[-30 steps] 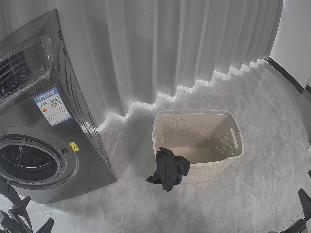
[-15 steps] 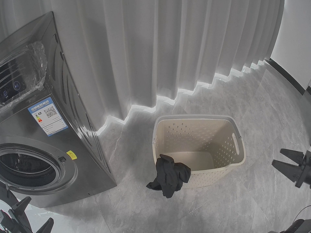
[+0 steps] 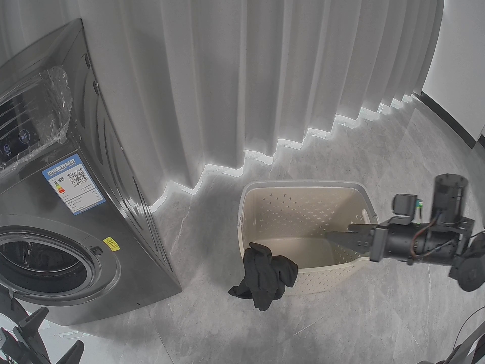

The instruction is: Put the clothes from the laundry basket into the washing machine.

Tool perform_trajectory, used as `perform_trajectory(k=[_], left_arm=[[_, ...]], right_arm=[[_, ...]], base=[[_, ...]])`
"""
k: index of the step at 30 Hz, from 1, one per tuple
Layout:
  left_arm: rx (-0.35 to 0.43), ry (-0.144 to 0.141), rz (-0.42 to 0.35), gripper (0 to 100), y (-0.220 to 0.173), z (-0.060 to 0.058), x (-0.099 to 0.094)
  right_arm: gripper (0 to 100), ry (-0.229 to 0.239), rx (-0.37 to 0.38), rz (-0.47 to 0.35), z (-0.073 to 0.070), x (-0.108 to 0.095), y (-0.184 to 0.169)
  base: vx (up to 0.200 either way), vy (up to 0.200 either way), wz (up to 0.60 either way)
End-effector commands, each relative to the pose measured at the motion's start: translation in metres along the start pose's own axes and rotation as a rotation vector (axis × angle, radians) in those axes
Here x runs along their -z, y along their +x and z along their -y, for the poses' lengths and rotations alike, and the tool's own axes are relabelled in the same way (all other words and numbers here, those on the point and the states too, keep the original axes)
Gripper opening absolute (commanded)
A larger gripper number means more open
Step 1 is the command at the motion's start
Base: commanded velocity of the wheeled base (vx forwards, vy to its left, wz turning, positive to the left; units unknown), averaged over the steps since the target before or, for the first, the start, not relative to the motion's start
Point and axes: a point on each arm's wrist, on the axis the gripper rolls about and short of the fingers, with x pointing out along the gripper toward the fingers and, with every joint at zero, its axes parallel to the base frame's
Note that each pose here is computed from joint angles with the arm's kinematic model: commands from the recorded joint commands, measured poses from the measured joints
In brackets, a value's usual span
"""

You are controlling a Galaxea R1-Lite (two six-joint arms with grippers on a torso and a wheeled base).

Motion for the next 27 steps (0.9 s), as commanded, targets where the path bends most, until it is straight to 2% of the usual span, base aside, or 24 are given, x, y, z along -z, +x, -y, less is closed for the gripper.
perform_trajectory(k=[1,3,4,6,10,18,24,27], left_arm=[[-0.001,-0.001,-0.015,100,0.001,-0.001,0.004],[-0.001,-0.003,-0.015,100,0.001,-0.001,0.004],[-0.001,-0.003,-0.015,100,0.001,-0.001,0.004],[-0.002,-0.002,-0.015,100,0.001,-0.001,0.004],[-0.002,-0.001,-0.015,100,0.001,-0.001,0.004],[-0.001,-0.003,-0.015,100,0.001,-0.001,0.004],[-0.001,-0.001,-0.015,100,0.001,-0.001,0.004],[-0.001,-0.001,-0.015,100,0.001,-0.001,0.004]], right_arm=[[100,0.055,-0.063,-0.146,0.010,0.039,0.104],[100,0.088,-0.056,-0.154,0.016,0.042,0.120],[100,0.088,-0.056,-0.154,0.016,0.042,0.120],[100,0.100,-0.041,-0.158,0.026,0.045,0.134],[100,0.103,-0.007,-0.154,0.034,0.050,0.150],[100,0.122,0.054,-0.160,0.060,0.064,0.179],[100,0.117,0.054,-0.136,0.064,0.066,0.186],[100,0.137,0.050,-0.127,0.066,0.068,0.193]], base=[[0.000,0.000,0.00],[0.000,0.000,0.00],[0.000,0.000,0.00],[0.000,0.000,0.00],[0.000,0.000,0.00],[0.000,0.000,0.00],[0.000,0.000,0.00],[0.000,0.000,0.00]])
